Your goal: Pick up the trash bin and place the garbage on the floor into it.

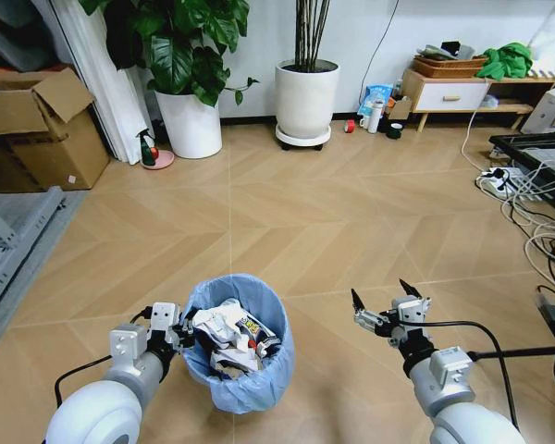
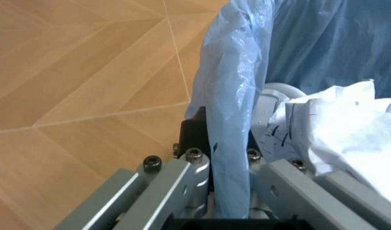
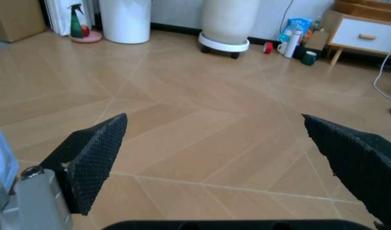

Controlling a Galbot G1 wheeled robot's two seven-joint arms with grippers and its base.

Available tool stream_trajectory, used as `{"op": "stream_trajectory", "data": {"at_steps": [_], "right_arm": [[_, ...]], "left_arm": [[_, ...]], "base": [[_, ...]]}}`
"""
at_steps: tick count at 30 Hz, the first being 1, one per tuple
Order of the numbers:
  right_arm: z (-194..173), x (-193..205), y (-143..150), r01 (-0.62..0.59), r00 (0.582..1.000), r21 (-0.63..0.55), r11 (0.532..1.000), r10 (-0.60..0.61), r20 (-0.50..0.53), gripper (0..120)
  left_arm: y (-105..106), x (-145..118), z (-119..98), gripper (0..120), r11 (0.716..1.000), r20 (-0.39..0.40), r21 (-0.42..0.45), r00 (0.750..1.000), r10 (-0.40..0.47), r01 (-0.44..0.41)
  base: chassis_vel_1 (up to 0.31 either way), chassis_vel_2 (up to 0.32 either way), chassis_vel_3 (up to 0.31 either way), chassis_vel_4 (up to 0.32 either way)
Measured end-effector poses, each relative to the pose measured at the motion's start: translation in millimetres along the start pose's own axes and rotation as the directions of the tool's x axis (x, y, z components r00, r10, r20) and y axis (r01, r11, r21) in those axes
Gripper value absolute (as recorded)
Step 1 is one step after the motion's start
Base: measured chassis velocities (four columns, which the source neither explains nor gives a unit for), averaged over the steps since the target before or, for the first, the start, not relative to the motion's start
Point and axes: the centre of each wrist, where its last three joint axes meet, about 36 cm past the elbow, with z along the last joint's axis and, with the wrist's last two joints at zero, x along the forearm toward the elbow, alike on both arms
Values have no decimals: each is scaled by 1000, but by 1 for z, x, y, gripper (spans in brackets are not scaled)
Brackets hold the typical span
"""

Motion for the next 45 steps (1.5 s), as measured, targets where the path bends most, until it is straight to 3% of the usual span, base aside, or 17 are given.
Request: {"op": "stream_trajectory", "data": {"at_steps": [12,17,20,29,34,45], "right_arm": [[5,-1,1,5,999,-9,1000,-5,34,100],[5,-1,-1,6,999,-1,1000,-6,37,100],[3,-1,-5,1,999,7,1000,-1,43,100],[0,1,-15,-27,999,18,999,26,47,100],[0,1,-17,-34,998,20,999,33,51,100],[-1,0,-19,-33,998,20,999,32,55,100]], "left_arm": [[2,-10,1,0,999,0,40,1000,-28,28],[11,-28,2,0,990,-41,65,992,-121,124],[25,-48,6,0,971,-123,111,972,-199,213],[39,-77,17,0,926,-239,173,926,-292,336],[42,-84,27,0,914,-267,181,913,-309,362],[42,-88,31,0,911,-275,194,912,-304,363]], "base": [[85,-86,-74,78],[-18,11,9,-21],[0,0,0,0],[0,0,0,0],[0,0,0,0],[0,0,0,0]]}}
